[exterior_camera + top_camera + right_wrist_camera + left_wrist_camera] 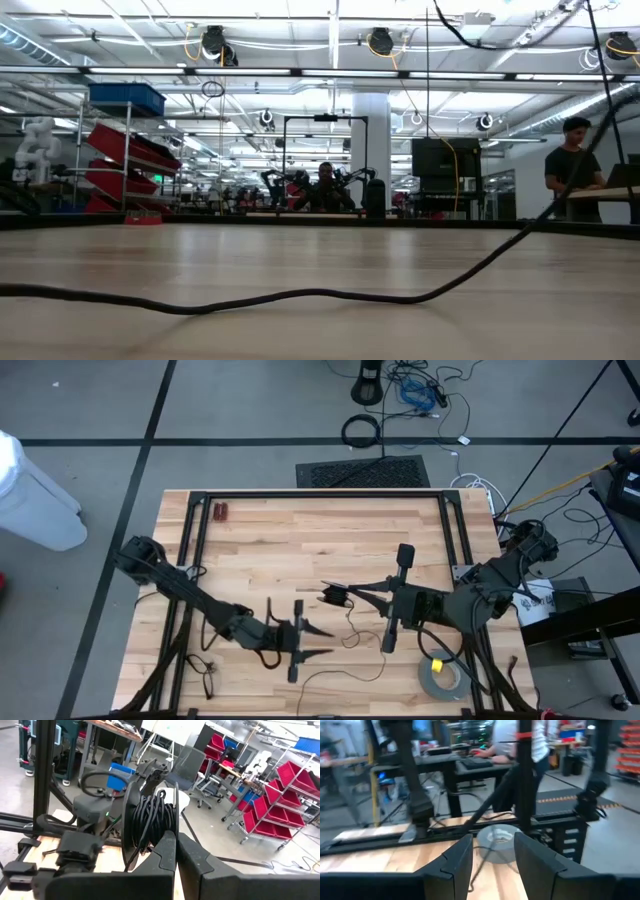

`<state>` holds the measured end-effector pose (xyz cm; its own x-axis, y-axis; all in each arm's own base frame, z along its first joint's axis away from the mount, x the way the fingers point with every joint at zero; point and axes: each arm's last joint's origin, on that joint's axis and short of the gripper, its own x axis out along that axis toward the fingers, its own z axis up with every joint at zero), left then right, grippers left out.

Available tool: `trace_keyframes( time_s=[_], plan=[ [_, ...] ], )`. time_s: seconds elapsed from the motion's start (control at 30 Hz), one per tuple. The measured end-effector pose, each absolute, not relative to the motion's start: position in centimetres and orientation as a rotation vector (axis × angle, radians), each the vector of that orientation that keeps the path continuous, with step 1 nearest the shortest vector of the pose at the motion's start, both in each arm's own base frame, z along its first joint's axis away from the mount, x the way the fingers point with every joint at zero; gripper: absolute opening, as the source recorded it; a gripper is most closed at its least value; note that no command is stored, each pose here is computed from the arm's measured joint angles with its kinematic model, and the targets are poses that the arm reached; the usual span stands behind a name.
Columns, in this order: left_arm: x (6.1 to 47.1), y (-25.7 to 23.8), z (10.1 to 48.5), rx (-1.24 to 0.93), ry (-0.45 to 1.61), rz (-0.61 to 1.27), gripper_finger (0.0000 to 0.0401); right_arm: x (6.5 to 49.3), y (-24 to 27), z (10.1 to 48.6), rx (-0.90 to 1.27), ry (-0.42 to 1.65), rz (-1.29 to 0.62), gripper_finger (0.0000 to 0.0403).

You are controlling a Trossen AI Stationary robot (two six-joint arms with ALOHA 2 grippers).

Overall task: Coil cords
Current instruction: Coil the black wire on the spool

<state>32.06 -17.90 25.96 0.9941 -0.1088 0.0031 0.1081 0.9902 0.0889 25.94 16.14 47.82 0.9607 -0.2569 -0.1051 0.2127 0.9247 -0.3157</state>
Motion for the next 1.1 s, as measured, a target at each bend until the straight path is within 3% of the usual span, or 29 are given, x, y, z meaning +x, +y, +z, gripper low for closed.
trace_keyframes(
  time_s=[0.5,0.63,0.87,1.1],
  plan=[
    [33.2,-17.0,25.3,0.154,-0.033,-0.127,0.0154,26.0,16.1,47.8,-0.281,0.142,-0.247,0.0],
    [33.8,-16.0,25.2,0.074,-0.02,-0.235,0.0189,26.0,16.1,47.8,-0.281,0.142,-0.247,0.0],
    [34.0,-15.6,25.4,0.017,-0.047,-0.241,0.0272,26.1,15.9,47.7,-0.289,0.153,-0.252,0.0],
    [35.1,-16.8,22.7,0.065,-0.073,-0.202,0.0285,26.3,15.5,47.5,-0.304,0.17,-0.266,0.0]
  ],
)
